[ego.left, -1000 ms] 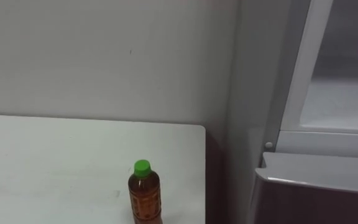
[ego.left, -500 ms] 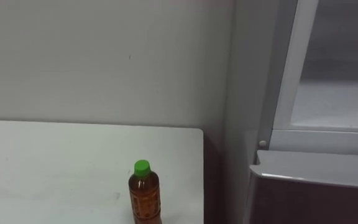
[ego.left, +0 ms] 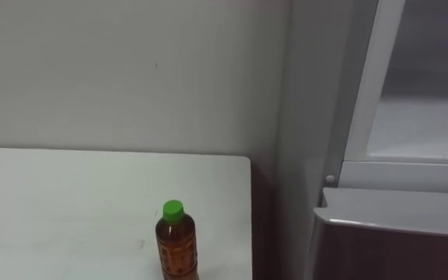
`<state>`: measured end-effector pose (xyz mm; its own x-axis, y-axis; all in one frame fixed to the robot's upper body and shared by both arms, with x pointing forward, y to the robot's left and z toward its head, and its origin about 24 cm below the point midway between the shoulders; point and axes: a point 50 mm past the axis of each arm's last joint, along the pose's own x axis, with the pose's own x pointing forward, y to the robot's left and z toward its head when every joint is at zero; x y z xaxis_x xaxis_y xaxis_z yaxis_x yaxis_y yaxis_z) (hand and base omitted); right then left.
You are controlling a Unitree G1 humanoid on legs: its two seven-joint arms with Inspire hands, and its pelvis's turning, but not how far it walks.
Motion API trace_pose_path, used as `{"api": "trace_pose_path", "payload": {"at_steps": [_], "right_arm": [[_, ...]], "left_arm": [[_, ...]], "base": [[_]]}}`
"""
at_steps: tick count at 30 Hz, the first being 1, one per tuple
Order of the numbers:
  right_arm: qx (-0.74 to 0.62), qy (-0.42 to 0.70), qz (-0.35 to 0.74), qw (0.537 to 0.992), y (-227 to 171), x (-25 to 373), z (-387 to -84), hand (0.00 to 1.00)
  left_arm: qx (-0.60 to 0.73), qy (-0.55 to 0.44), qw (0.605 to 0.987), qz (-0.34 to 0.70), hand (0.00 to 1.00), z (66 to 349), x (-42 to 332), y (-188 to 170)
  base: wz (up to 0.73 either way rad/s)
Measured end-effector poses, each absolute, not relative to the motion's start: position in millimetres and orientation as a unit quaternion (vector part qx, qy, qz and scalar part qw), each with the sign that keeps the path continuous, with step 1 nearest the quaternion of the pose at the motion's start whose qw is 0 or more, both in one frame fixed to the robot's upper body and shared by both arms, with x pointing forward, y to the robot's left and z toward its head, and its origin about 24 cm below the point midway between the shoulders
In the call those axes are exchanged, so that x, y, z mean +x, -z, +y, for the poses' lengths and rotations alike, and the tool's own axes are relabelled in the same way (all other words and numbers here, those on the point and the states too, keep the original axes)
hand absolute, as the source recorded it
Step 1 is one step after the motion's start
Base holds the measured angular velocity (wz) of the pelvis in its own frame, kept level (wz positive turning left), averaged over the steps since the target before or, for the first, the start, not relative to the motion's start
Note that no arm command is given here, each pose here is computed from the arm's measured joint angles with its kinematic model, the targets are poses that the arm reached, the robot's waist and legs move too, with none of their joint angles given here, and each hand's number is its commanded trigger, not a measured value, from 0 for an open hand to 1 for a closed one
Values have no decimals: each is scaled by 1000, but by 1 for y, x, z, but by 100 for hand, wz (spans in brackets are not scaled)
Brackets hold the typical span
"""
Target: Put the bottle in the upper fridge
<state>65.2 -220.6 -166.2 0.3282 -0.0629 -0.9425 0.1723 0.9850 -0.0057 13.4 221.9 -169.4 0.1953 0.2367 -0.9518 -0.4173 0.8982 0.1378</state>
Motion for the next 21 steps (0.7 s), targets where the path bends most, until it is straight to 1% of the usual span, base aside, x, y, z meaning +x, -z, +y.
{"api": "trace_pose_path", "payload": {"at_steps": [5,9,10,11,13,17,21], "right_arm": [[45,60,549,832,163,75,-220,0],[32,17,470,882,143,112,-214,0],[30,6,437,899,133,126,-211,0],[25,-4,438,899,127,130,-209,0],[10,-26,420,907,114,129,-208,0],[-4,-63,384,921,86,130,-202,0],[-6,-82,366,927,73,136,-197,0]], "left_arm": [[-75,-212,777,588,0,223,14,168],[-77,-203,784,581,0,225,21,168],[-79,-202,785,580,0,226,23,168],[-79,-199,789,576,0,226,27,167],[-84,-192,793,571,0,224,30,167],[-82,-196,790,575,0,224,29,167],[-88,-205,786,576,0,223,28,168]], "base": [[0],[-6],[0],[0],[-13],[-17],[-20]]}}
